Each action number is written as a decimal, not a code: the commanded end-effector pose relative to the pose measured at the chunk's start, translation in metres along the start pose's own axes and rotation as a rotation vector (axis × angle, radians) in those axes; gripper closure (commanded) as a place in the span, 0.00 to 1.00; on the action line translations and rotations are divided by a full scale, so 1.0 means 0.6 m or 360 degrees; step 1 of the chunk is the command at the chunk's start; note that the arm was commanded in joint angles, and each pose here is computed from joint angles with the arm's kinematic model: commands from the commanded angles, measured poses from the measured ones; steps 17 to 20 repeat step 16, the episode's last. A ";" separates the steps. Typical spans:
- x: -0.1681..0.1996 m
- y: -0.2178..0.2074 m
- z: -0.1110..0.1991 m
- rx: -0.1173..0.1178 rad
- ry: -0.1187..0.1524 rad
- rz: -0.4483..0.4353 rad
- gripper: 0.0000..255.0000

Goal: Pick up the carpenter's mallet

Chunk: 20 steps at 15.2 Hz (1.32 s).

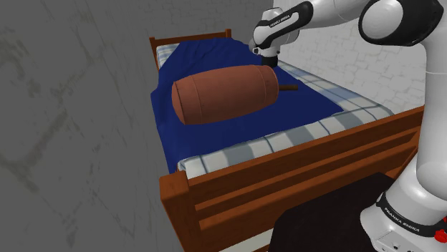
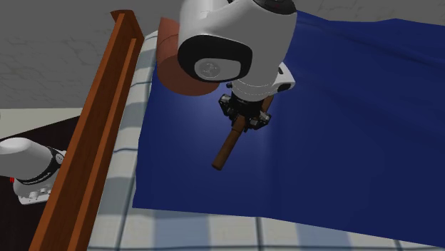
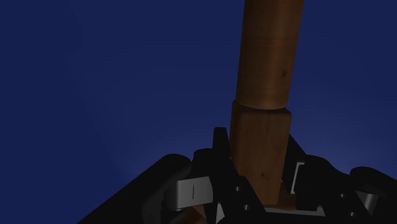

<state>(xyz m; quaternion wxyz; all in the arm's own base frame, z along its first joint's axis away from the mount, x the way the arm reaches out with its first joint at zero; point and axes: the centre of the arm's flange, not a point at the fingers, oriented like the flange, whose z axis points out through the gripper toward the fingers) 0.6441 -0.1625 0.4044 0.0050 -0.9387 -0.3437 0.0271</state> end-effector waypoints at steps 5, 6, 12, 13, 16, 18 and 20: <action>-0.003 -0.001 -0.048 0.0001 -0.0001 0.0000 1.00; -0.003 -0.001 -0.057 0.0001 -0.0001 0.0000 1.00; -0.006 -0.003 -0.110 0.0001 -0.0001 0.0000 1.00; -0.006 -0.003 -0.118 0.0001 -0.0001 0.0000 1.00; -0.007 -0.003 -0.128 0.0001 -0.0001 0.0000 1.00; -0.007 -0.003 -0.128 0.0001 -0.0001 0.0000 1.00; -0.007 -0.003 -0.128 0.0001 -0.0001 0.0000 1.00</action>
